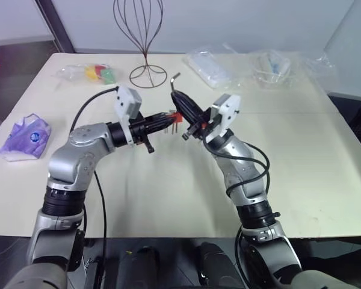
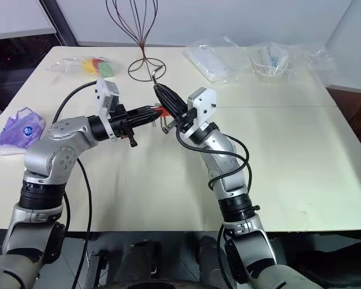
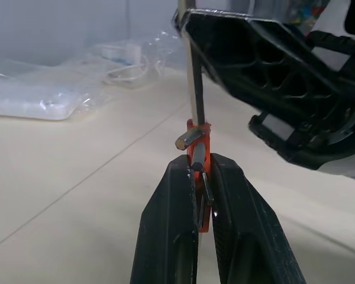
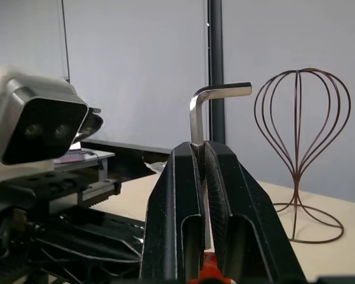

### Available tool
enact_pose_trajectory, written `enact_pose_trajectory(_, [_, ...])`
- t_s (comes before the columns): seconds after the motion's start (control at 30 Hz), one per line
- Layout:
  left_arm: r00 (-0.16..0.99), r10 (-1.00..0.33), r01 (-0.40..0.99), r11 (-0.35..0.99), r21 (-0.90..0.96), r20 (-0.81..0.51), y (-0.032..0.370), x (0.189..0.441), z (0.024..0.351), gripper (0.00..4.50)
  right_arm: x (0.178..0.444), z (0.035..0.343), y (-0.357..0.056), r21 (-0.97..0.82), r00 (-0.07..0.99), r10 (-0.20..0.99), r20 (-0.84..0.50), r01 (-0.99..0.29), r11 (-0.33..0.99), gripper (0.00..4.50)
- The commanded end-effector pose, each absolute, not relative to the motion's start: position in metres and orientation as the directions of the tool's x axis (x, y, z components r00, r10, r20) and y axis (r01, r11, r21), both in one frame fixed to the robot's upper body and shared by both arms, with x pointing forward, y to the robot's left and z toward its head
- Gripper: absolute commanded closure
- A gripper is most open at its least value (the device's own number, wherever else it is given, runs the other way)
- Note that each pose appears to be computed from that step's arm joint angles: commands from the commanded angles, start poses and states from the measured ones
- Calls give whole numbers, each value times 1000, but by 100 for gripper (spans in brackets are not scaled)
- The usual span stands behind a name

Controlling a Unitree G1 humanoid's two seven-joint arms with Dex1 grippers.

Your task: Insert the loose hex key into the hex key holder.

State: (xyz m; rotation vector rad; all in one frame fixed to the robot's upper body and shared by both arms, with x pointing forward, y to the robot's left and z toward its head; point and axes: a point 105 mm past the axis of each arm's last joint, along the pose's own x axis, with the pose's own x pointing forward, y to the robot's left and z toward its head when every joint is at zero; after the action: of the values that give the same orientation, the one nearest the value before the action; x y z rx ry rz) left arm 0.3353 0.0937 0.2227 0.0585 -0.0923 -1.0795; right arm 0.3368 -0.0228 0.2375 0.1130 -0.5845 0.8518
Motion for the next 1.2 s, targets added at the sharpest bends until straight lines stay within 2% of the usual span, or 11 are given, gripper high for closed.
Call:
enact_pose_trajectory(0.03, [458,-884,875,466,133,89,93,331,238,450,335,244,-26,-151,497,665,558,-726,670,447])
enact_pose_trajectory(1.2, [468,-877,869,479,122,111,95,333,244,450,338,234,-36,-120,542,636,549,-702,702,447])
